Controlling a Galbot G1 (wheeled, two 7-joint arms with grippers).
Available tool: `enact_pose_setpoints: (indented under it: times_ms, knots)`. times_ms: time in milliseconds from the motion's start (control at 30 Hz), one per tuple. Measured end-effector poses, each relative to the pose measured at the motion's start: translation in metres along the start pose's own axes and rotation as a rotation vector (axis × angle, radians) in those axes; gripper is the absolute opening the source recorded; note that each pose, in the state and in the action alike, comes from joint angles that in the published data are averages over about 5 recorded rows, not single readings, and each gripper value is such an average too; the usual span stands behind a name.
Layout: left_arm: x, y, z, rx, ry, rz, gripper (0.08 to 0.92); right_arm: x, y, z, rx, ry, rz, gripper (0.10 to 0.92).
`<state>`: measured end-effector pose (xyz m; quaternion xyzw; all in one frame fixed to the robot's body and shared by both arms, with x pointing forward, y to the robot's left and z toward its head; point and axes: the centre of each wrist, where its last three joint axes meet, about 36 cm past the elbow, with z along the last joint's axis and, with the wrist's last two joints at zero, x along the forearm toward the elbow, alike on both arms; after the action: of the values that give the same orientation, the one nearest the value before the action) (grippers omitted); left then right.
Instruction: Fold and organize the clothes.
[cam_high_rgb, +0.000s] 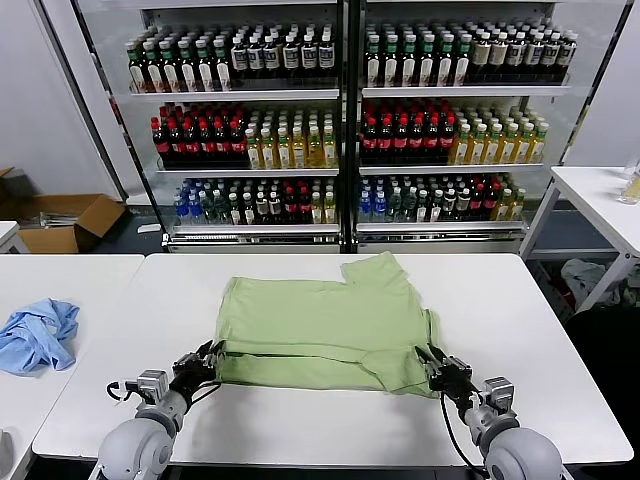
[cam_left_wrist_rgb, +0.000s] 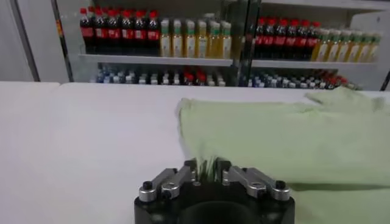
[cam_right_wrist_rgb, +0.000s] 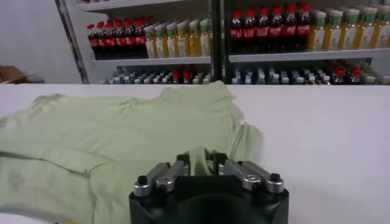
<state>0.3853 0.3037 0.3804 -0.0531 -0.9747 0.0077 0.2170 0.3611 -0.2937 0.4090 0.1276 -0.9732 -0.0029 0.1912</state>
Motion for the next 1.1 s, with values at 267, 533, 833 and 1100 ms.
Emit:
enact_pose_setpoints:
  times_ms: [267, 533, 833, 1100]
  knots:
    - [0.021, -0.005, -0.011, 0.014, -0.037, 0.007, 0.649, 0.016, 0.002, 0.005, -0.005, 0.015, 0.027, 0.771]
    - [0.033, -0.019, -0.008, 0.051, -0.019, 0.041, 0.817, 0.024, 0.010, 0.022, -0.019, 0.069, 0.052, 0.822]
    - [0.036, -0.020, -0.003, 0.032, 0.062, 0.003, 0.769, 0.023, 0.018, 0.033, -0.051, 0.098, 0.053, 0.741]
    - [0.039, -0.023, 0.003, 0.007, 0.119, -0.013, 0.536, 0.020, 0.022, 0.036, -0.064, 0.099, 0.046, 0.507]
